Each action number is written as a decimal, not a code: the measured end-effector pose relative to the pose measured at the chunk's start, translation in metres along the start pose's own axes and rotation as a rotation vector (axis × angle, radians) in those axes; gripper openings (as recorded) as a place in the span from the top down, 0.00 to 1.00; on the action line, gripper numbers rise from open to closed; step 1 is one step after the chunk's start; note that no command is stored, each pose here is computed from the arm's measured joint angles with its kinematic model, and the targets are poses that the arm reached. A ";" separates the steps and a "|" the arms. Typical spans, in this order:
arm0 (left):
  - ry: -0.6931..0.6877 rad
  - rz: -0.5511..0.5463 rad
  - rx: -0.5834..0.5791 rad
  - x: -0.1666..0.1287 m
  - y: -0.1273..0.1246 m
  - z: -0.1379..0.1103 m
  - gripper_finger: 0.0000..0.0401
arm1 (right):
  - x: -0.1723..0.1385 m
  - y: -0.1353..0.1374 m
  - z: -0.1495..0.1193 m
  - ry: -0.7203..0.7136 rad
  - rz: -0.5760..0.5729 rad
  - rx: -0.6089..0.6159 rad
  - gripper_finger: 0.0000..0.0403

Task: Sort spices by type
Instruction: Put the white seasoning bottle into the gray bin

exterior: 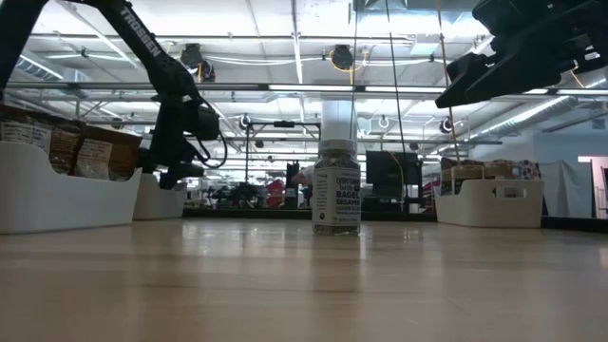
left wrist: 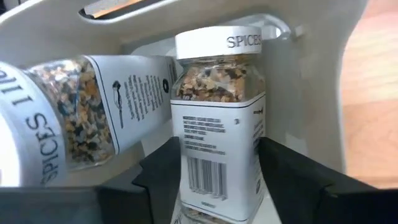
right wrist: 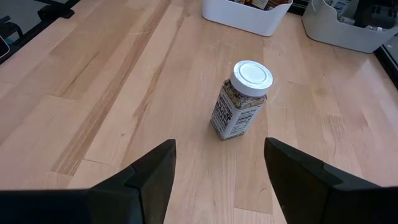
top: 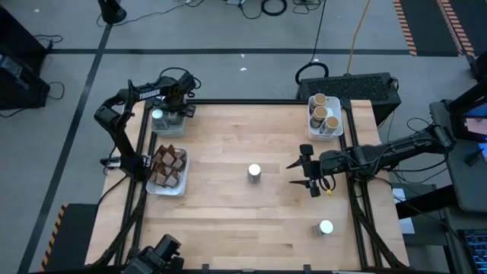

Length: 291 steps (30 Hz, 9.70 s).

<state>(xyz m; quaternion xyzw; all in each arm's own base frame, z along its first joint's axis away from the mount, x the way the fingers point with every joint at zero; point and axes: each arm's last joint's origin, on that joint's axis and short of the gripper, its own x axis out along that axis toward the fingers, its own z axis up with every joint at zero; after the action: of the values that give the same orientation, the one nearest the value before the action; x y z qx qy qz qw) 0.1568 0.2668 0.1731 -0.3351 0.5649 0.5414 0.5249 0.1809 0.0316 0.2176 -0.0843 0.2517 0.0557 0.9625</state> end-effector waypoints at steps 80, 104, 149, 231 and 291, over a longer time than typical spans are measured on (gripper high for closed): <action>0.008 -0.114 0.010 0.020 -0.030 -0.007 0.48 | 0.000 0.000 0.001 -0.008 -0.001 -0.037 0.44; -0.194 -0.226 -0.018 -0.047 -0.007 -0.010 0.48 | 0.000 0.000 0.001 -0.012 -0.001 -0.006 0.44; -1.274 -1.468 0.767 -0.174 -0.177 -0.212 0.47 | 0.028 -0.002 0.050 -0.580 -0.041 0.119 0.44; -1.302 -1.369 0.739 -0.157 -0.197 -0.217 0.47 | 0.092 -0.037 0.078 -0.711 -0.184 0.196 0.57; -1.391 -1.046 1.059 -0.209 -0.196 -0.208 0.23 | 0.079 -0.050 0.068 -0.467 -0.110 0.024 0.58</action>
<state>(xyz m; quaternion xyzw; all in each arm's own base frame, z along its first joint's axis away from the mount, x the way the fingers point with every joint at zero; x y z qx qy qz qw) 0.3411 -0.0100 0.2934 0.1243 0.0841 -0.0005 0.9887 0.2893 0.0009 0.2439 -0.0712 0.0180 0.0183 0.9971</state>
